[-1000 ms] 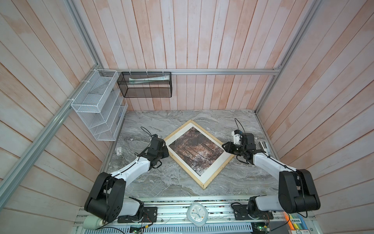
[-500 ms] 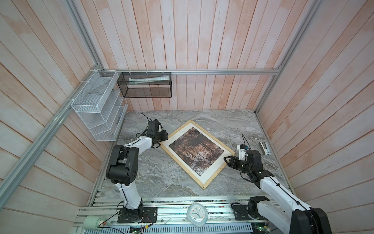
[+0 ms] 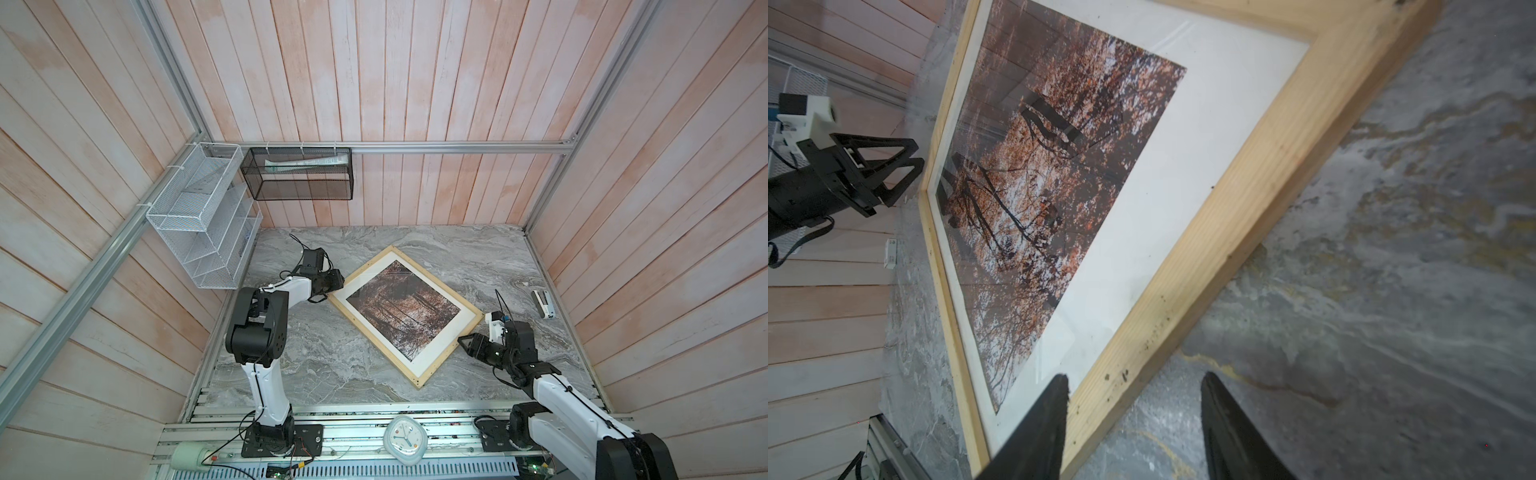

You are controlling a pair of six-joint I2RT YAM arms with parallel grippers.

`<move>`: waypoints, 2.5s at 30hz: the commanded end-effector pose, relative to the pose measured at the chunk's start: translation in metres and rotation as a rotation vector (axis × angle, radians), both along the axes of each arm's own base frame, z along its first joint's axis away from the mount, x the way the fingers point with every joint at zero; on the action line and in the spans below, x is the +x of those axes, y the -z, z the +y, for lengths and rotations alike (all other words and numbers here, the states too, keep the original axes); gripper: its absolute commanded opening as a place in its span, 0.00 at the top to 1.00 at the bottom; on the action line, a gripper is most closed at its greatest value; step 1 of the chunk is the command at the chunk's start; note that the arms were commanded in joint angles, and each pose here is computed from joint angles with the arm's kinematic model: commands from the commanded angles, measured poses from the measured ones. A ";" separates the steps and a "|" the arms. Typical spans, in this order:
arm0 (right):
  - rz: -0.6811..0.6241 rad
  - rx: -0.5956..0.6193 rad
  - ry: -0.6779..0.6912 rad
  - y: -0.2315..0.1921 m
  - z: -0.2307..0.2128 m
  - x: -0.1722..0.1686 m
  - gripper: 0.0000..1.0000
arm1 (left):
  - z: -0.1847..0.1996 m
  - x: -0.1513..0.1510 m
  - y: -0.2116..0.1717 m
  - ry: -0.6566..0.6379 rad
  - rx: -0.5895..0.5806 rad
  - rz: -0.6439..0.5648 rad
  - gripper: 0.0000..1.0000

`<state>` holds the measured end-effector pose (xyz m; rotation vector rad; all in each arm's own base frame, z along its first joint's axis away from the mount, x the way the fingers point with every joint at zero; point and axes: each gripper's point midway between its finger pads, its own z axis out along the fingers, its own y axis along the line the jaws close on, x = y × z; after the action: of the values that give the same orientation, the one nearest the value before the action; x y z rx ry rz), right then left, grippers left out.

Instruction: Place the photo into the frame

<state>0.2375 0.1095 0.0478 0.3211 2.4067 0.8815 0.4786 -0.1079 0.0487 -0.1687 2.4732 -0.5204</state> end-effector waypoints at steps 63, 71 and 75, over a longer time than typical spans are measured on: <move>-0.046 0.006 -0.207 -0.021 0.049 0.237 0.56 | -0.068 -0.239 -0.038 0.111 -0.242 -0.021 0.44; -0.077 -0.032 -0.129 -0.036 0.009 0.211 0.56 | -0.073 -0.207 -0.076 0.124 -0.171 -0.123 0.42; -0.086 -0.046 -0.100 -0.040 -0.001 0.192 0.56 | -0.075 -0.182 -0.097 0.130 -0.134 -0.178 0.41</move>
<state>0.4412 0.1119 0.0870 0.1536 2.3757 0.8876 0.2806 -0.1854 0.1335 -0.0610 2.3280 -0.7903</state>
